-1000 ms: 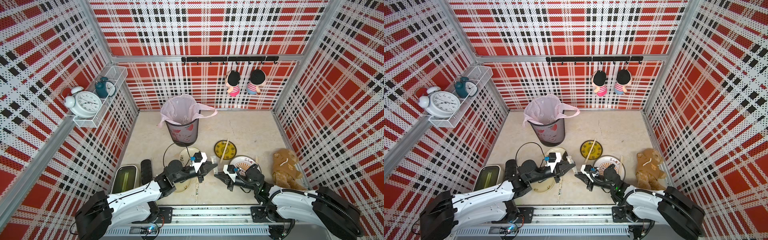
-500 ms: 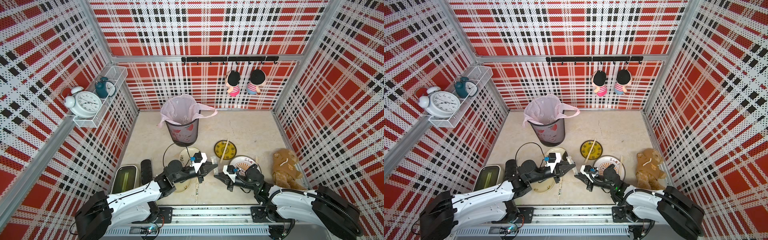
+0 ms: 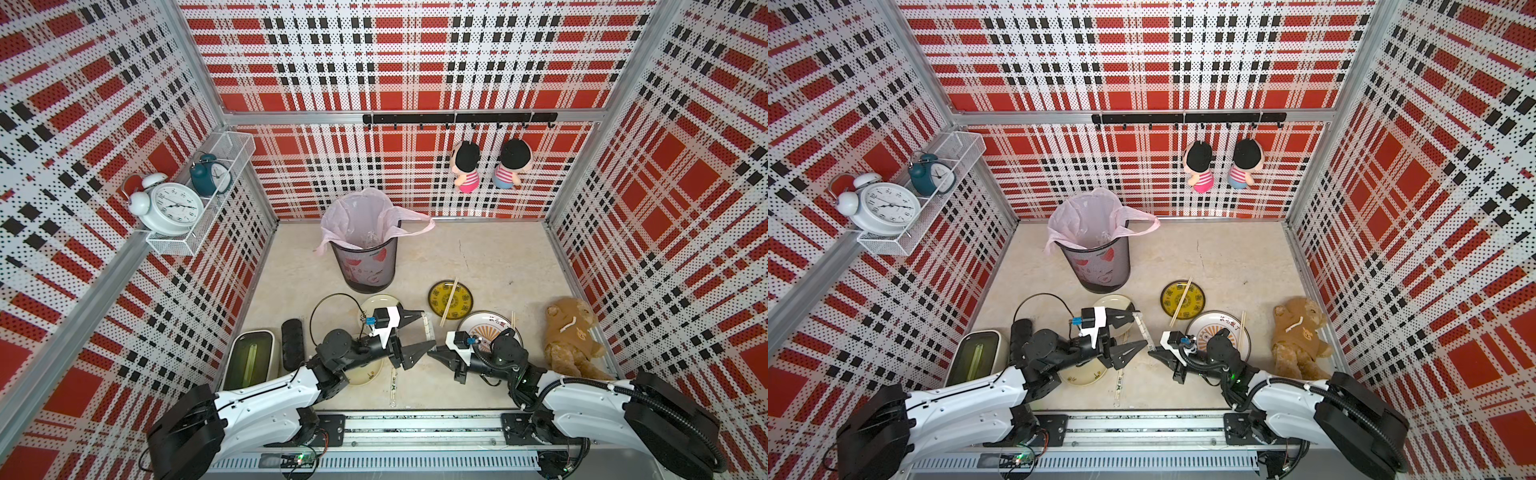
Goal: Remove the packaging of disposable chopsticks
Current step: Remove the packet bag from the disposable chopsticks.
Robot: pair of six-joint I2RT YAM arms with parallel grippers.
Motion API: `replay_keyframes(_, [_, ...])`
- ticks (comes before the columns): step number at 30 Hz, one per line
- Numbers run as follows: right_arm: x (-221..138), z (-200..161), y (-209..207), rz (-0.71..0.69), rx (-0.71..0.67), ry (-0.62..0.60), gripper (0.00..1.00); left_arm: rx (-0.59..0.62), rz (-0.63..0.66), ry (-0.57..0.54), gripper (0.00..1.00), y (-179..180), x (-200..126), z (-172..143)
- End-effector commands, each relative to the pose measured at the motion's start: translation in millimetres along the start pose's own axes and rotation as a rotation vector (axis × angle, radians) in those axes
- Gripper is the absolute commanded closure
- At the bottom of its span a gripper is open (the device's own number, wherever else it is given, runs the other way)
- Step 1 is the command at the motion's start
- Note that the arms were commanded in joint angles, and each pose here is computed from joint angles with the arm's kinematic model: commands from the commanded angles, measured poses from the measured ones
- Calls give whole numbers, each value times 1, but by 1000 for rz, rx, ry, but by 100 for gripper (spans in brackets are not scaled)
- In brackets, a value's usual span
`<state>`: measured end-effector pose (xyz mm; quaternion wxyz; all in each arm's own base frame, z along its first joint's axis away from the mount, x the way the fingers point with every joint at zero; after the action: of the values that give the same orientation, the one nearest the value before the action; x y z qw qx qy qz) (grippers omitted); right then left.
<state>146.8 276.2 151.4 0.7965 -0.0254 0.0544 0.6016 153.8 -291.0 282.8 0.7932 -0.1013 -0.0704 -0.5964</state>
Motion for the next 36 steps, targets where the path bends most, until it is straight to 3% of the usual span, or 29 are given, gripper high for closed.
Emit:
replay_keyframes(1, [-3,11,4,21,-35,-46,100,11,0,-101,24,1,-5,24])
replay_keyframes(6, [-4,12,7,33,-41,-51,100,-3,-37,-137,44,1,-8,31])
replay_keyframes(13, [-3,11,8,41,-41,-47,100,-5,-99,-120,60,-4,-1,27])
replay_keyframes(19, [-1,9,6,36,-37,-41,100,-8,-107,-114,69,-5,0,25])
replay_keyframes(26, [2,6,5,35,-30,-24,100,-5,-112,-117,70,-5,0,25])
replay_keyframes(31, [1,7,4,33,-30,-27,100,-7,-113,-114,88,-5,1,25])
replay_keyframes(36, [1,8,4,31,-30,-32,100,-16,-103,-99,95,-2,1,18])
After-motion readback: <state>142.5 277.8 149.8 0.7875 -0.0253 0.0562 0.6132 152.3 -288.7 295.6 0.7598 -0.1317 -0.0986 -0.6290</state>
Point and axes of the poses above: each gripper's point midway between its finger pads, its own x axis out along the fingers, its own y axis along the line the jaws close on, z = x × y, the point moved 1 cm from there along -x, back along the fingers, and after that the axes turned 1 degree about x, right-handed, at the moved point
